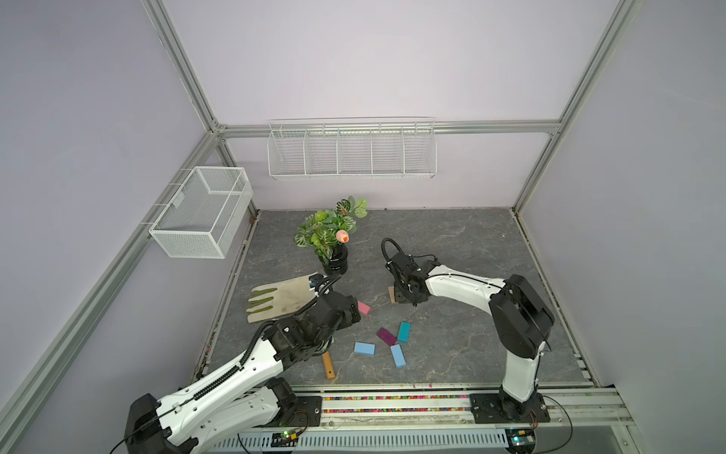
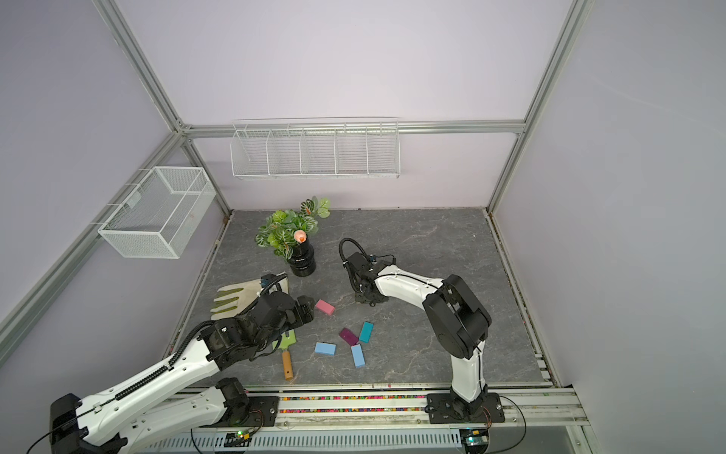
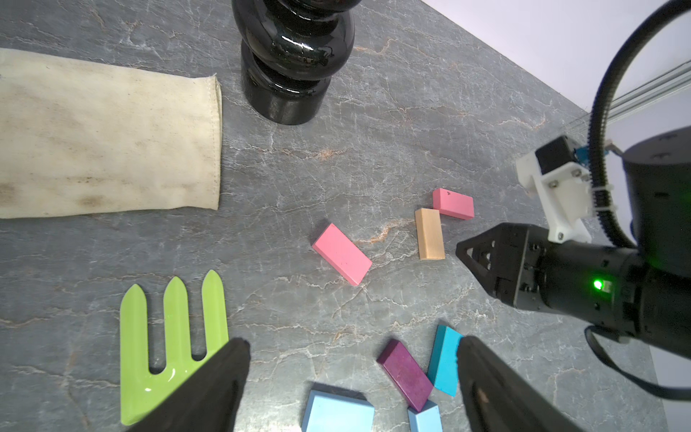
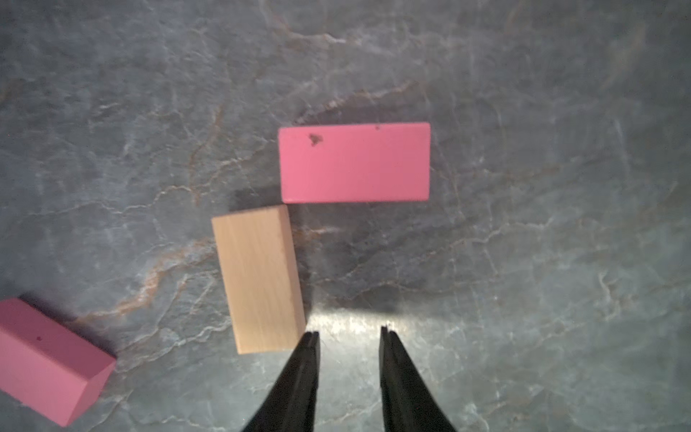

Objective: Assemble the number 8 with building blocks
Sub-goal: Assemble the building block at the center of the board, then adjust the building block at the center of the board.

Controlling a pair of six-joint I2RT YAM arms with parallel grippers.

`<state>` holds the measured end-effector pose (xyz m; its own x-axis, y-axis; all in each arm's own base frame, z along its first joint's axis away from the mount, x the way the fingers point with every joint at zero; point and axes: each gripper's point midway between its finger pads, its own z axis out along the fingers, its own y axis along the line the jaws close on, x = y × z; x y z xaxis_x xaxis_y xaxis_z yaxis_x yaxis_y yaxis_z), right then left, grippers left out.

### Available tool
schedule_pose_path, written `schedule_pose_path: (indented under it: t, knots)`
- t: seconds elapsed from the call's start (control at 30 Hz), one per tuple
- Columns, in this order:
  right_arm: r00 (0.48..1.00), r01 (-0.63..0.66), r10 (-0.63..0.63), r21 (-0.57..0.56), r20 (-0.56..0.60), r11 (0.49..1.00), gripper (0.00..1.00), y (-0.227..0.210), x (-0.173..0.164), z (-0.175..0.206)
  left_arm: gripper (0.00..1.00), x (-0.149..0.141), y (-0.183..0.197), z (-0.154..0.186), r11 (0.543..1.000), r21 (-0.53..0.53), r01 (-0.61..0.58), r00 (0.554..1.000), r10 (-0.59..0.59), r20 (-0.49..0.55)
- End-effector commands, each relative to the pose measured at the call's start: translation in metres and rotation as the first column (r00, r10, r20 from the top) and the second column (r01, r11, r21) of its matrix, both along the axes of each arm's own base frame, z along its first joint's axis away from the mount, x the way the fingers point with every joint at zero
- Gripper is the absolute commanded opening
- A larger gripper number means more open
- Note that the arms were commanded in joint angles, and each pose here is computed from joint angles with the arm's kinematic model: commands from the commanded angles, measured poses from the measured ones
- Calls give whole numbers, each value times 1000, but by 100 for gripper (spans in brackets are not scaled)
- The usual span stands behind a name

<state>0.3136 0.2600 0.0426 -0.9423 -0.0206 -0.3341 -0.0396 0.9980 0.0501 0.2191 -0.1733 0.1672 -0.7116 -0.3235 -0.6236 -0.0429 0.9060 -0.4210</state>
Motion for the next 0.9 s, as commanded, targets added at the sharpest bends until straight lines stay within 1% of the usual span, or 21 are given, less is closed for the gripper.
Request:
schedule_pose_path:
  t: [0.0, 0.03, 0.1, 0.17, 0.3, 0.4, 0.47, 0.57, 0.67, 0.77, 0.87]
  knots:
    - [1000, 8, -8, 47, -4, 999, 51, -7, -19, 14, 91, 0, 0, 0, 1000, 10, 4, 1000, -4, 0]
    - [1000, 5, -4, 51, -11, 999, 56, -8, -26, 15, 91, 0, -1, 0, 1000, 10, 2, 1000, -2, -1]
    - [999, -12, 14, 55, -39, 998, 61, -8, -43, 14, 91, 0, -2, -1, 1000, 8, 4, 1000, -4, -4]
    - [998, -25, 28, 48, -54, 999, 62, -7, -58, 11, 91, 1, -3, -1, 1000, 4, 4, 1000, -4, -4]
    - [999, -32, 34, 59, -39, 998, 64, -2, -83, 10, 91, 0, -3, -3, 1000, 16, -2, 1000, 3, -23]
    - [998, -37, 40, 84, -40, 996, 65, 1, -95, 12, 91, 1, -4, -7, 999, 32, -9, 999, 10, -51]
    - [998, -55, 57, 76, -27, 996, 65, 3, -102, 14, 91, 1, -5, -9, 998, 56, -11, 997, 15, -74]
    - [992, -122, 124, 79, -32, 989, 65, 15, -112, 15, 91, 1, -3, -13, 997, 69, -29, 995, 35, -92]
    - [982, -184, 185, 15, -44, 983, 64, 22, -121, 13, 91, 0, 2, -11, 998, 43, -56, 995, 59, -76]
    - [982, -181, 180, -15, -55, 983, 63, 23, -124, 6, 91, -2, 6, -7, 998, 13, -66, 996, 66, -54]
    - [989, -142, 140, -36, -50, 989, 63, 16, -122, 1, 91, -3, 7, -3, 998, -3, -63, 997, 62, -40]
